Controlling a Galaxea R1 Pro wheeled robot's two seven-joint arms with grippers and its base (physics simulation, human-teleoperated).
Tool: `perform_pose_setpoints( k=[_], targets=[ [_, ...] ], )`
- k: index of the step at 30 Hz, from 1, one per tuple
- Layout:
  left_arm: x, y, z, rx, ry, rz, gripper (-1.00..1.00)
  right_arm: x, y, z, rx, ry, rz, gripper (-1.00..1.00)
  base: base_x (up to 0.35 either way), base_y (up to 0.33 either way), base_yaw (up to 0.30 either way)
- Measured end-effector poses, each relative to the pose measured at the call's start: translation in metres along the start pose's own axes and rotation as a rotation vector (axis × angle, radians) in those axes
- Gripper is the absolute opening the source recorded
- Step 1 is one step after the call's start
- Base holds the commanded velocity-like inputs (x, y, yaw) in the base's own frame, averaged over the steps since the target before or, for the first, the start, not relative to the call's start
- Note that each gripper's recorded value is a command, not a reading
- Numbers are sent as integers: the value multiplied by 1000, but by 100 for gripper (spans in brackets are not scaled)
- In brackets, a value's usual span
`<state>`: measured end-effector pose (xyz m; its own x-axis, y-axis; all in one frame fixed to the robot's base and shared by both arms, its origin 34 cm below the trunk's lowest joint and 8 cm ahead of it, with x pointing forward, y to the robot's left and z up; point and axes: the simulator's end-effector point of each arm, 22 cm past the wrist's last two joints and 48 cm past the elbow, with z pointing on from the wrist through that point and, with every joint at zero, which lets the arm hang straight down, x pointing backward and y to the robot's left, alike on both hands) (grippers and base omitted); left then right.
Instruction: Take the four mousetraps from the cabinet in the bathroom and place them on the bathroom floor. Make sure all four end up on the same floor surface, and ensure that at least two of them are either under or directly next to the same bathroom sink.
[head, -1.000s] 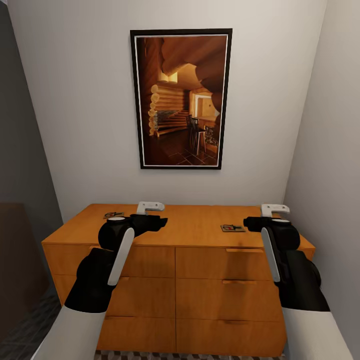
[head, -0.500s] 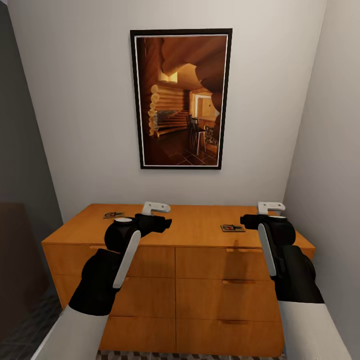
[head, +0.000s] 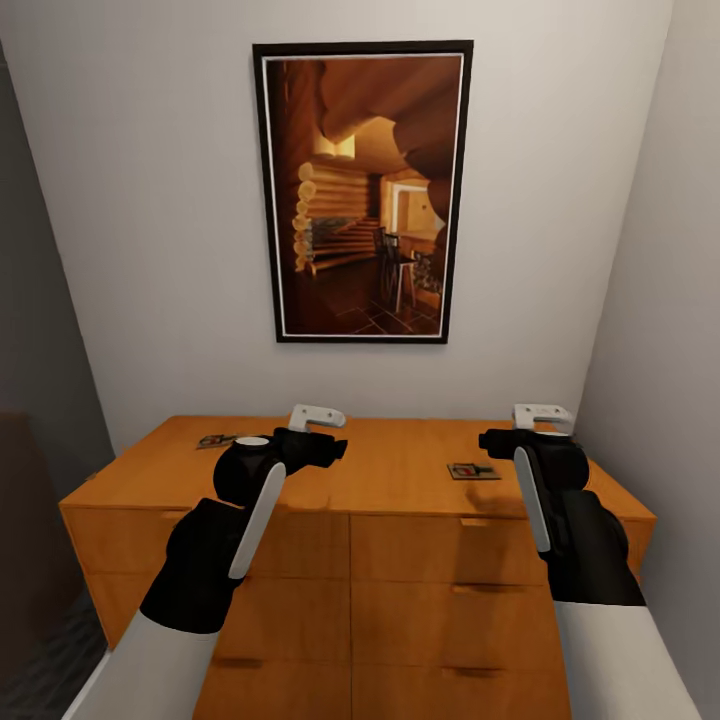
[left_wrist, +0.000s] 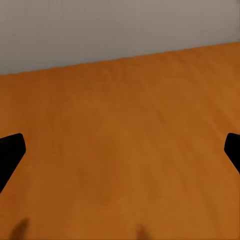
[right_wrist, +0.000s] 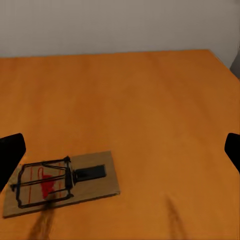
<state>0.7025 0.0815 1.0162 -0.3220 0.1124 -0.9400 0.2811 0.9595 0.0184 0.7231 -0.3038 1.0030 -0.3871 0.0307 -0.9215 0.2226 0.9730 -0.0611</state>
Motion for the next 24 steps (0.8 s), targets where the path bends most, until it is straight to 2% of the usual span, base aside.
perform_pose_setpoints(
  k=[18,22,24],
  targets=[
    [0,3,0,-5,-1,-4,100,0,2,0,-5,-1,-2,100,315,0,0],
    [0,3,0,-4,-1,-4,100,0,2,0,-4,0,-2,100,160,0,0],
    [1,6,2,-10,13,21,100,-4,5,2,-21,-3,-12,100,0,0,0]
  ],
)
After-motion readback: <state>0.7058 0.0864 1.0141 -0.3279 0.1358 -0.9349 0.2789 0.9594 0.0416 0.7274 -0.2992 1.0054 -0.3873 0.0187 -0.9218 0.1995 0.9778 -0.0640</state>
